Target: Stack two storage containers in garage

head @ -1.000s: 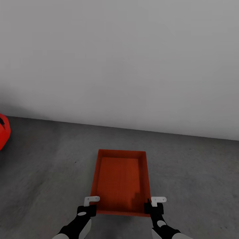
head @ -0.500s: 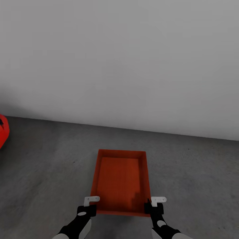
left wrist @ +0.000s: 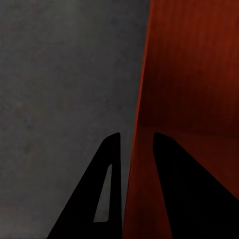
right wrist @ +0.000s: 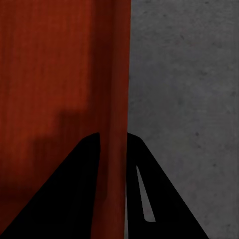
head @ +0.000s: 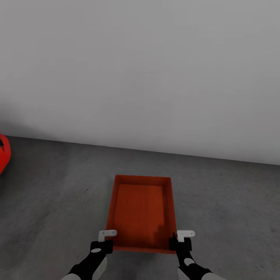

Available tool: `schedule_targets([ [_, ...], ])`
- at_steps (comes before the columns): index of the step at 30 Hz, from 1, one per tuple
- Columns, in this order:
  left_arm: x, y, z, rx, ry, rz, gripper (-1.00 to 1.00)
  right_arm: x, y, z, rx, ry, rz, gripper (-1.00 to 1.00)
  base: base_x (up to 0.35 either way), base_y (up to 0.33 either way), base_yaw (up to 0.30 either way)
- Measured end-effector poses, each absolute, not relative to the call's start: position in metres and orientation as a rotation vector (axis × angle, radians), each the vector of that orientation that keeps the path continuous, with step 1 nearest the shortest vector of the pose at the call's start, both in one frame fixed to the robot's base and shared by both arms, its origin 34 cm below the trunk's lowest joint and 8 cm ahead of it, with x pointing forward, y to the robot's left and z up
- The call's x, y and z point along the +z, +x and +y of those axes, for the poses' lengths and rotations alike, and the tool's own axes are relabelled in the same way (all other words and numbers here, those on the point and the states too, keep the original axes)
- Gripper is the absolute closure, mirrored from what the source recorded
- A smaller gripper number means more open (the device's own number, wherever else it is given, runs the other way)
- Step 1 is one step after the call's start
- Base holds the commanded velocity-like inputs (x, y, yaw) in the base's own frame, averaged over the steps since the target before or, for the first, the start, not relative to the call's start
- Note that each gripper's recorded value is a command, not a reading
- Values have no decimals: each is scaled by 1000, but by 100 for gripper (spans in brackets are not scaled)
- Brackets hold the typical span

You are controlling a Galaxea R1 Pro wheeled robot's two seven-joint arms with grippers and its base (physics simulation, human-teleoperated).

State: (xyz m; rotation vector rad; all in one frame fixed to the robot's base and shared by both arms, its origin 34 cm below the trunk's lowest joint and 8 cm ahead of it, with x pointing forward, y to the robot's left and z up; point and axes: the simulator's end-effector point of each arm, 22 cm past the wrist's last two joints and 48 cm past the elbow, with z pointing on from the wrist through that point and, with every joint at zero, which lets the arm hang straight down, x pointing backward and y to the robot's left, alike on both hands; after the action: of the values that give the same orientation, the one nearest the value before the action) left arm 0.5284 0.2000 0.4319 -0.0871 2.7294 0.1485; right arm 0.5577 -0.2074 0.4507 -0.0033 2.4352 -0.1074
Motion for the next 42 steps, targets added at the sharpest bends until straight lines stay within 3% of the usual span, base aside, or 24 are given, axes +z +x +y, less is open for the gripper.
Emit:
schedule_targets([
  [42, 432, 528, 200, 148, -85, 2729, 100, 451, 557, -208, -108, 0, 2435, 100, -9, -4, 0],
])
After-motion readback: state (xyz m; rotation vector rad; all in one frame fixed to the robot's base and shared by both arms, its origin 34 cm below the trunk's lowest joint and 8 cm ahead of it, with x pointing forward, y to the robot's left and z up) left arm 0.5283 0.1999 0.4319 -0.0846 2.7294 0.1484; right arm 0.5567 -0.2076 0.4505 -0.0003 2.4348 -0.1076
